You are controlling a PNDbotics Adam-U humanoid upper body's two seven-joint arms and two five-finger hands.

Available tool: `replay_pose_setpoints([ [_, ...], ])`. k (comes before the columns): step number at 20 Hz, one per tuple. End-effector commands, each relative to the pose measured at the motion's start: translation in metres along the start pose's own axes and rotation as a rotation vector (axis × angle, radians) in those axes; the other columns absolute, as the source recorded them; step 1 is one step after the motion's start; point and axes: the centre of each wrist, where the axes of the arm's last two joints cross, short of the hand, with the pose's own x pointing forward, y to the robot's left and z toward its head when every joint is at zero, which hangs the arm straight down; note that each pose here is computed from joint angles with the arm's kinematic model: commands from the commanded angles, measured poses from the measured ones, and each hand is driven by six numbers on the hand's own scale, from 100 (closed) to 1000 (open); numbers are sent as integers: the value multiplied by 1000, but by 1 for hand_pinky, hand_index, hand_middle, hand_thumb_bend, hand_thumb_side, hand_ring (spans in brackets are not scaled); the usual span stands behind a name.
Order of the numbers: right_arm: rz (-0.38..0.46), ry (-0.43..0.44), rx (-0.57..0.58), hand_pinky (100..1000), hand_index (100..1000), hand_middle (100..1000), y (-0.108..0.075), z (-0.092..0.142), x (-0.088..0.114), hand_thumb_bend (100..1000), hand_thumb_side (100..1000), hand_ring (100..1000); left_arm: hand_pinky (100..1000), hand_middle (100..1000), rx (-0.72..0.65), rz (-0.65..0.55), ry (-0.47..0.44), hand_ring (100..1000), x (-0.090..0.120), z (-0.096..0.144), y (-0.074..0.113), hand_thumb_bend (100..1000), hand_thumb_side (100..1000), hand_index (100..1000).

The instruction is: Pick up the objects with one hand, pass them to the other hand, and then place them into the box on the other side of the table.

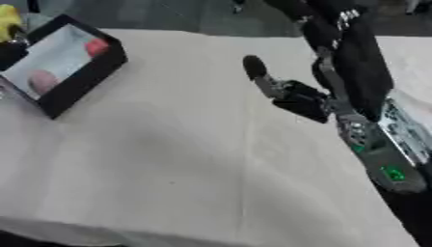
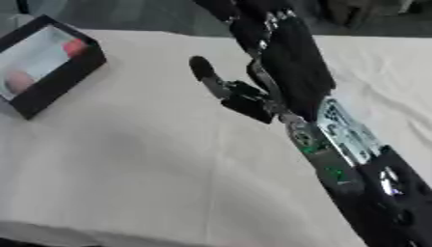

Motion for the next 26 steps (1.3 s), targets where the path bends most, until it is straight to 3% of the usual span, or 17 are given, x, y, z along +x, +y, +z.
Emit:
replay_pose_setpoints([
  [1,-15,-10,-24,743,899,817,-7,-6,2,236,115,738,802,950,160,-99,46,1000,-12,-24,17,709,653,819],
  [6,-16,44,-10,738,896,815,-7,5,-1,199,126,735,781,957,331,-14,-14,1000,3,-28,31,677,661,782],
  [10,-1,81,12,737,900,822,-6,16,-5,175,134,737,763,950,351,211,-199,1000,37,-10,53,592,619,756],
  [14,15,155,34,733,901,834,-3,30,-14,125,158,742,749,922,290,477,-449,1000,66,33,79,568,610,752],
  [18,23,276,43,717,903,857,-1,49,-24,100,230,755,754,905,158,662,-714,1000,84,97,94,544,605,760],
  [21,1,373,41,701,905,868,2,61,-28,100,298,759,743,901,44,737,-805,1000,84,134,90,498,633,746],
  [26,-77,508,18,677,897,867,8,75,-26,100,382,754,742,905,-146,809,-797,1000,74,174,57,433,657,723],
])
